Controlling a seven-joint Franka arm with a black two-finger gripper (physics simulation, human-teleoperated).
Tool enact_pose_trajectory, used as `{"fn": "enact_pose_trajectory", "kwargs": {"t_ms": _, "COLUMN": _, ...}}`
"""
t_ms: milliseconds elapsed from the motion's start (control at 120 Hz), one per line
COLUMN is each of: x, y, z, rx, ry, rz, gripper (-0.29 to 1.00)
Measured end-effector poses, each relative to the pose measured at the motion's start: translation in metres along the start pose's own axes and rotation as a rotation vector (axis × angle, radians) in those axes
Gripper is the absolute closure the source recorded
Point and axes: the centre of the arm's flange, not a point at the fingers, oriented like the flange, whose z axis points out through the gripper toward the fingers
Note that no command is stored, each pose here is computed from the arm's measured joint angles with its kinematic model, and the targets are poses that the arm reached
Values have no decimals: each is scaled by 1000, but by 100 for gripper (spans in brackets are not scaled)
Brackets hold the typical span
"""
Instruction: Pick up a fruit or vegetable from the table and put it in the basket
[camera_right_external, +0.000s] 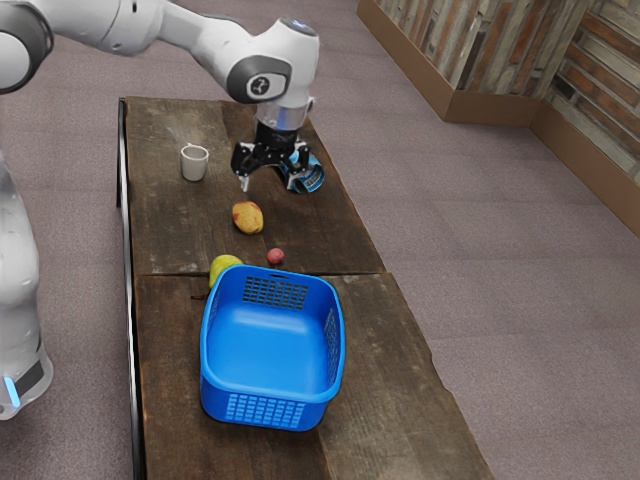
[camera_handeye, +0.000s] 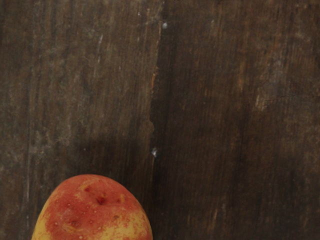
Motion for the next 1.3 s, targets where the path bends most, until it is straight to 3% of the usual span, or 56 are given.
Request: {"fn": "enact_pose_trajectory", "kwargs": {"t_ms": 1300, "x": -12, "y": -13, "z": 40, "rx": 4, "ry": 26, "rz": -34, "gripper": -1}}
